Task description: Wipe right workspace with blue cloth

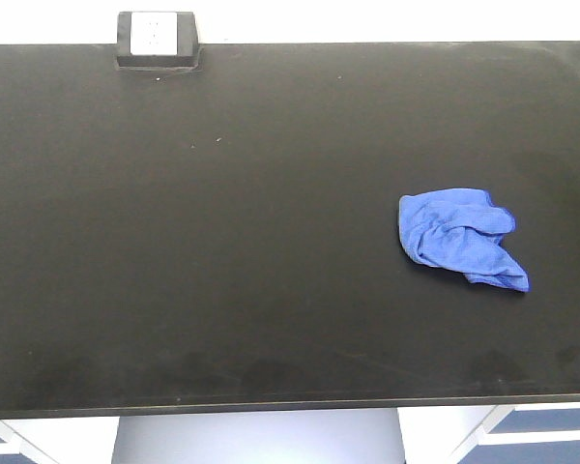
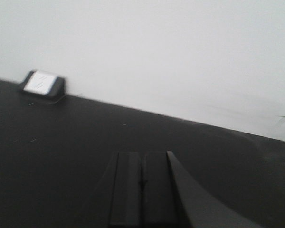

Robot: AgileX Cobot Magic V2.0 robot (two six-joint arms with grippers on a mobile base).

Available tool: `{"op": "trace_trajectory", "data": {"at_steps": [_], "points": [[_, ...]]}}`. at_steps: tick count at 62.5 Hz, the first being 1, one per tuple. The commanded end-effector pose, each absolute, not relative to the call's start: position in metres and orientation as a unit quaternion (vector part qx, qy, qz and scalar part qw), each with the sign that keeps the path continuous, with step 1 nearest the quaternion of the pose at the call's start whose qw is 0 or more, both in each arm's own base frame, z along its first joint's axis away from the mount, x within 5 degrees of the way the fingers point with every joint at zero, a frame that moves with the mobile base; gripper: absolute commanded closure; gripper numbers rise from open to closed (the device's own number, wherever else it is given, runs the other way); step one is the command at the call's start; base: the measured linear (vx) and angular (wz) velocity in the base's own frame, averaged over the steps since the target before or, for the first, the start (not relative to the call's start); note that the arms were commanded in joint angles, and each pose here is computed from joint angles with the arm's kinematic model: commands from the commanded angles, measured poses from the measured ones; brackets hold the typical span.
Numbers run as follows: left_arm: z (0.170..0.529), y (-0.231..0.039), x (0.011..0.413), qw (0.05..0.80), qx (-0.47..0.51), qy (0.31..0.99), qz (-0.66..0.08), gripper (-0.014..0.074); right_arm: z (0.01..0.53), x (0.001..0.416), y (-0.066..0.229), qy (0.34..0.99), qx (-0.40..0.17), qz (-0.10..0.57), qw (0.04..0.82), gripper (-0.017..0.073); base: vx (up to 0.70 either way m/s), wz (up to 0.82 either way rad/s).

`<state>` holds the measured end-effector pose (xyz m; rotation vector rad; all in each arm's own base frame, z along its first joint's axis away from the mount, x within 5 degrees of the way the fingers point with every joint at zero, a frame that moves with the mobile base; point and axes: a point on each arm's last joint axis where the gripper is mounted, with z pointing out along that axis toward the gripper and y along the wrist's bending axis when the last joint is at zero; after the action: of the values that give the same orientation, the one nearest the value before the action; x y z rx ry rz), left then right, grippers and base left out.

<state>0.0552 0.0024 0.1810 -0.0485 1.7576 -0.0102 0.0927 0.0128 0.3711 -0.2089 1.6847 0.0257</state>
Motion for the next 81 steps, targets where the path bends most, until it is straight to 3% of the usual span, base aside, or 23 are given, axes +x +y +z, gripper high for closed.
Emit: {"op": "trace_trajectory", "data": {"at_steps": [1, 13, 28, 40, 81], "points": [[0.179, 0.001, 0.056, 0.662, -0.017, 0.749, -0.013, 0.0599, 0.358, 0.085, 0.005, 0.692, -0.049, -0.006, 0.72, 0.0567, 0.0, 0.0], [0.179, 0.001, 0.056, 0.662, -0.017, 0.749, -0.013, 0.0599, 0.276, 0.069, 0.0, 0.681, -0.01, -0.015, 0.732, 0.0567, 0.0, 0.0], [0.179, 0.001, 0.056, 0.662, -0.017, 0.749, -0.013, 0.0599, 0.193, 0.057, 0.0, 0.699, -0.009, -0.013, 0.715, 0.0567, 0.0, 0.0], [0.178, 0.001, 0.056, 0.661, -0.018, 0.75, -0.013, 0.0599, 0.186, 0.057, 0.001, 0.731, -0.011, -0.009, 0.682, 0.0567, 0.0, 0.0], [0.178, 0.001, 0.056, 0.661, -0.018, 0.75, -0.013, 0.0599, 0.186, 0.057, 0.001, 0.732, -0.012, -0.009, 0.681, 0.0567, 0.0, 0.0]]}}
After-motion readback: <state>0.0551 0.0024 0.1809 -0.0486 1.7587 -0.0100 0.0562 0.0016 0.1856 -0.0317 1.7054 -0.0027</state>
